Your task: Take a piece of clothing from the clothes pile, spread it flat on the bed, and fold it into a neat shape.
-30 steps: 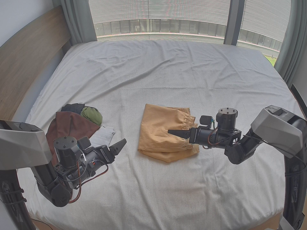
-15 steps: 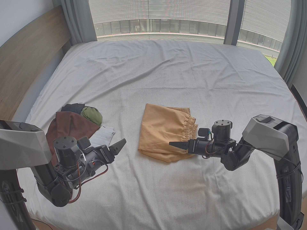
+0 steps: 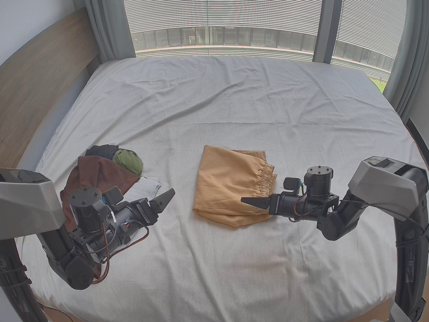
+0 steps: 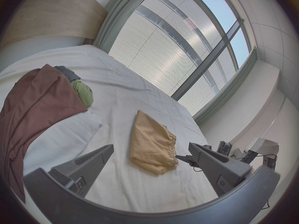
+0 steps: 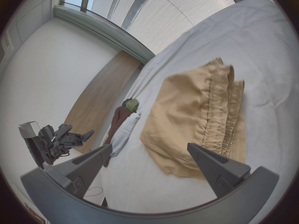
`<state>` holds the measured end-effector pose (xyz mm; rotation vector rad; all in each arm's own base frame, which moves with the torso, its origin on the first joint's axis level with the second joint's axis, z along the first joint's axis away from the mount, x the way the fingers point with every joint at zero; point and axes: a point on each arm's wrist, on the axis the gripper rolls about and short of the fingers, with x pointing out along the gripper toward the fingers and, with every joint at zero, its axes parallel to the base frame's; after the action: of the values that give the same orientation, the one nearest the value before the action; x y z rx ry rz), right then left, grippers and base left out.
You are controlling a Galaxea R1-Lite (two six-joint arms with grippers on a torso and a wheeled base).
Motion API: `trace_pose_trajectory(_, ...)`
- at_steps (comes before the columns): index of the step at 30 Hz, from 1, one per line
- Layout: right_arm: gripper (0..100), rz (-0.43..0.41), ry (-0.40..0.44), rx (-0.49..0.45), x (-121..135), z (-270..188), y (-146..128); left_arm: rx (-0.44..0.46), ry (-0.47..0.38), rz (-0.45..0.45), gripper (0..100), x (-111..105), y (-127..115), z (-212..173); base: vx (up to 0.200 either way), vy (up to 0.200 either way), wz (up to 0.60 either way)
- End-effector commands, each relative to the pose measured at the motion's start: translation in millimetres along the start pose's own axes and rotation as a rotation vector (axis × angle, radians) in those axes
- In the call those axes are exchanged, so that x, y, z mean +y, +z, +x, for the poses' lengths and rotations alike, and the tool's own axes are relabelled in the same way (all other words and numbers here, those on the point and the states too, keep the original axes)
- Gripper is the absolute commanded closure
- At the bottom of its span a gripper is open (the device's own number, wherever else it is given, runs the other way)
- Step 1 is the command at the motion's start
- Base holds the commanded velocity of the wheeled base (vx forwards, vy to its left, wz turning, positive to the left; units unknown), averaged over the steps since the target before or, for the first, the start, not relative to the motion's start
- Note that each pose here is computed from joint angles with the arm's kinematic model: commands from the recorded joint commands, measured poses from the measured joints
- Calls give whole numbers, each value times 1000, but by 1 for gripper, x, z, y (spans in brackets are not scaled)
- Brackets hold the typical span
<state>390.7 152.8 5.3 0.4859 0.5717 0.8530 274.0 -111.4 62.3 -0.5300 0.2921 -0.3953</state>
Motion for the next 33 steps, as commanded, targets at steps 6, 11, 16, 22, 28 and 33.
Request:
trace_pose_trajectory(6, 0, -171, 83, -207, 115, -118, 55, -148, -136, 23, 0, -42, 40, -57, 0, 0, 0)
trace_pose_trajectory(11, 0, -281, 46, -286, 136, -168, 57, -191, -164, 67, 0, -50, 47, -82, 0, 0, 0)
trace_pose_trajectory(16, 0, -430, -102, -475, 155, -253, 55, -229, -156, 199, 0, -49, 47, -123, 0, 0, 0)
trace_pose_trajectory(22, 0, -529, -216, -636, 181, -313, 34, -300, -137, 327, 0, -49, 48, -161, 0, 0, 0)
trace_pose_trajectory(28, 0, -581, -178, -651, 208, -336, -22, -371, -98, 338, 0, -53, 53, -199, 0, 0, 0)
trace_pose_trajectory(33, 0, -587, -95, -612, 218, -345, -70, -370, -85, 328, 0, -49, 43, -238, 0, 0, 0)
